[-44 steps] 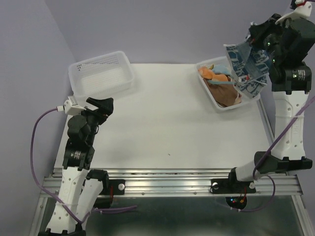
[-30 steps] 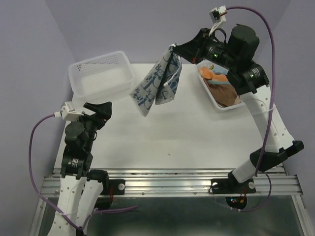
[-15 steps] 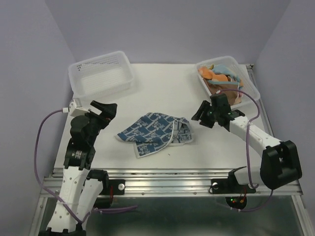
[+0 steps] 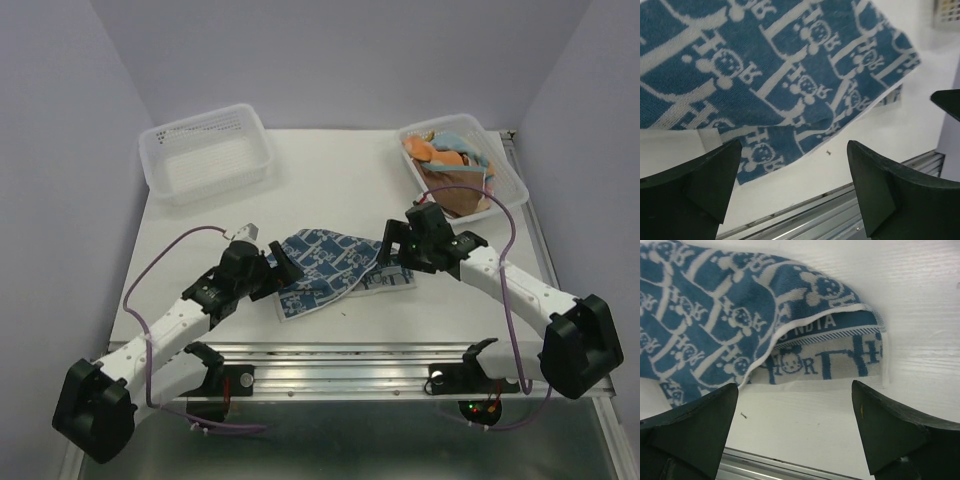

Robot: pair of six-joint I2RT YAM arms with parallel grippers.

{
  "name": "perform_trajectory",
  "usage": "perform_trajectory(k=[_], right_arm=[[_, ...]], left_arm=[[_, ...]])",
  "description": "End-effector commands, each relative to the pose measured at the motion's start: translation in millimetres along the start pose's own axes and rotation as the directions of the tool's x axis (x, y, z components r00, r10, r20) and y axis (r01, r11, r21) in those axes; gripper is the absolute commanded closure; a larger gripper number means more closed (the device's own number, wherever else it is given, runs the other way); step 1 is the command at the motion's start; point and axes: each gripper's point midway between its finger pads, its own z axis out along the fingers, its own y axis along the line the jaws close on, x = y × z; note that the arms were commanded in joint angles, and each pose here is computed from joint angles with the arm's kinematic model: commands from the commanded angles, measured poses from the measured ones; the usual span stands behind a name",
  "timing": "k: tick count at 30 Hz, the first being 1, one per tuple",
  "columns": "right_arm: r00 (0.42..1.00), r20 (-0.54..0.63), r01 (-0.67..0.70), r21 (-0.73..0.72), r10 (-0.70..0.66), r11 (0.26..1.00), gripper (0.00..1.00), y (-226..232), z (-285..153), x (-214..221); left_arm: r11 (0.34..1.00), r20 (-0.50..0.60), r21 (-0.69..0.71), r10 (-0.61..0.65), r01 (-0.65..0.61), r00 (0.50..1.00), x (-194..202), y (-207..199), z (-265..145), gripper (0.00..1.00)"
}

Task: Fold and stack the towels
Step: Flatten out the crumpled towel

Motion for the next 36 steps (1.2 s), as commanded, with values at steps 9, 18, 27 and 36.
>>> perform_trajectory(k=[9, 18, 27, 36], right_arm=[[1.0, -0.018, -0.008, 0.04, 0.009, 0.999, 0.0, -22, 18, 28], [0.999, -0.05, -0.003, 0.07, 0.007, 0.998, 0.0, -24, 48, 33], [0.993, -0.113, 0.033, 0.084, -0.024, 0.996, 0.0, -28, 70, 45], [0.991, -0.13, 0.039, 0.112, -0.024, 0.993, 0.0, -41, 65, 57]], left_arm=[[0.986, 0.024, -0.166, -0.004, 0.008, 1.0, 13, 30, 19, 0.01], [0.964, 0.074, -0.261, 0.072, -0.051, 0.995, -12, 34, 58, 0.01], [0.936, 0.1, -0.352, 0.05, -0.012, 0.994, -67, 45, 99, 1.0], [0.982, 0.143, -0.175, 0.092, -0.067, 0.985, -97, -4, 106, 1.0]])
